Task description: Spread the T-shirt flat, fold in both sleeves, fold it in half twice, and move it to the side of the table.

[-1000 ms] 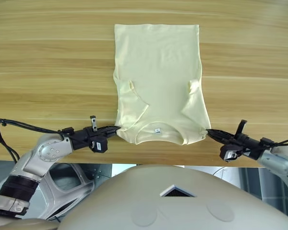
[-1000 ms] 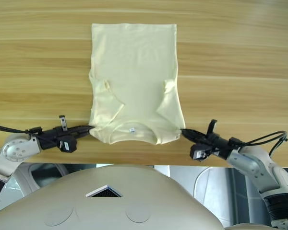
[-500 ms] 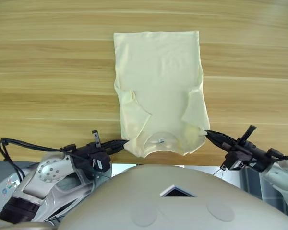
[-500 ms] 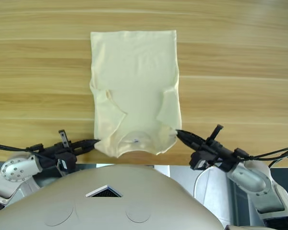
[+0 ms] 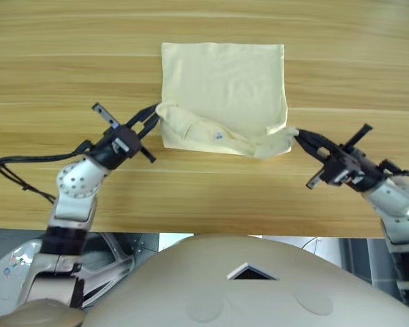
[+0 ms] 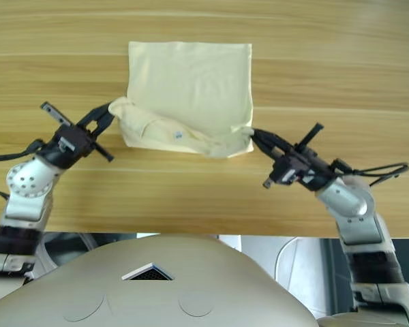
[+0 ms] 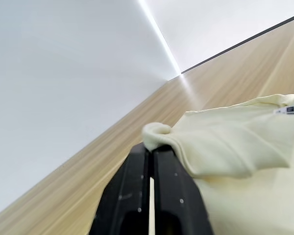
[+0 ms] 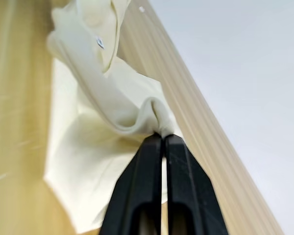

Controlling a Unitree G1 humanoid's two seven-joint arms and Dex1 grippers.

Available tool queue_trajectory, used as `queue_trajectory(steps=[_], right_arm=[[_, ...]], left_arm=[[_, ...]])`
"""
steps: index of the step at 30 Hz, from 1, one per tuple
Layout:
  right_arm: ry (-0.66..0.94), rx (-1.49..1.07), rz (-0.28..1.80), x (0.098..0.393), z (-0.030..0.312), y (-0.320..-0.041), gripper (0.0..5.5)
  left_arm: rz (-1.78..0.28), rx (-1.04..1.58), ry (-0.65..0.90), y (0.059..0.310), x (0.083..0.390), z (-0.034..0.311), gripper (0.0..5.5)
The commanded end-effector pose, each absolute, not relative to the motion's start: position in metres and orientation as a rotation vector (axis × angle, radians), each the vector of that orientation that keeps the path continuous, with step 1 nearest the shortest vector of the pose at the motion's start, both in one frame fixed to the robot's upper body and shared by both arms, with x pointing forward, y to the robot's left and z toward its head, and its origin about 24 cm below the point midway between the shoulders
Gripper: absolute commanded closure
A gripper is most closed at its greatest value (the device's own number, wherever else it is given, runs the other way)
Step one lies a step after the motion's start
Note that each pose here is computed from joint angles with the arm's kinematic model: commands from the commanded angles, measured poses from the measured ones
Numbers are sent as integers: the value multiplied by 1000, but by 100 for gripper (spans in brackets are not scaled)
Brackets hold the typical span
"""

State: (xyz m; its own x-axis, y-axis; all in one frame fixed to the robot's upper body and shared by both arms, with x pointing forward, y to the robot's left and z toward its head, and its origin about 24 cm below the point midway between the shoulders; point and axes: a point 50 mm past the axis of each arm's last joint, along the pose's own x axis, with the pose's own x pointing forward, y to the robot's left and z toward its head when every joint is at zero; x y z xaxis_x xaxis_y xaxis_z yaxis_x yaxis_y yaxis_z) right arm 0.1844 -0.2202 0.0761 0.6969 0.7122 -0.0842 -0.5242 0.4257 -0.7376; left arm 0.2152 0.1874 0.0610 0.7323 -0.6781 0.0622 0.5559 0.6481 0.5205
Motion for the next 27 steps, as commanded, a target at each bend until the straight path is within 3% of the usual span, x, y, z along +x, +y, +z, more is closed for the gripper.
queue_trajectory(steps=[1,9,15,27], right_arm=[[-282,-807,712,225,71,-213,548],[-289,-784,491,304,74,-199,548],[-247,-812,408,330,69,-197,548],[-133,-907,374,353,48,-175,548]], left_arm=[[-646,499,-202,183,243,49,550],[-532,501,-167,179,286,41,550],[-466,475,-187,179,302,44,550],[-416,466,-102,168,335,37,550]])
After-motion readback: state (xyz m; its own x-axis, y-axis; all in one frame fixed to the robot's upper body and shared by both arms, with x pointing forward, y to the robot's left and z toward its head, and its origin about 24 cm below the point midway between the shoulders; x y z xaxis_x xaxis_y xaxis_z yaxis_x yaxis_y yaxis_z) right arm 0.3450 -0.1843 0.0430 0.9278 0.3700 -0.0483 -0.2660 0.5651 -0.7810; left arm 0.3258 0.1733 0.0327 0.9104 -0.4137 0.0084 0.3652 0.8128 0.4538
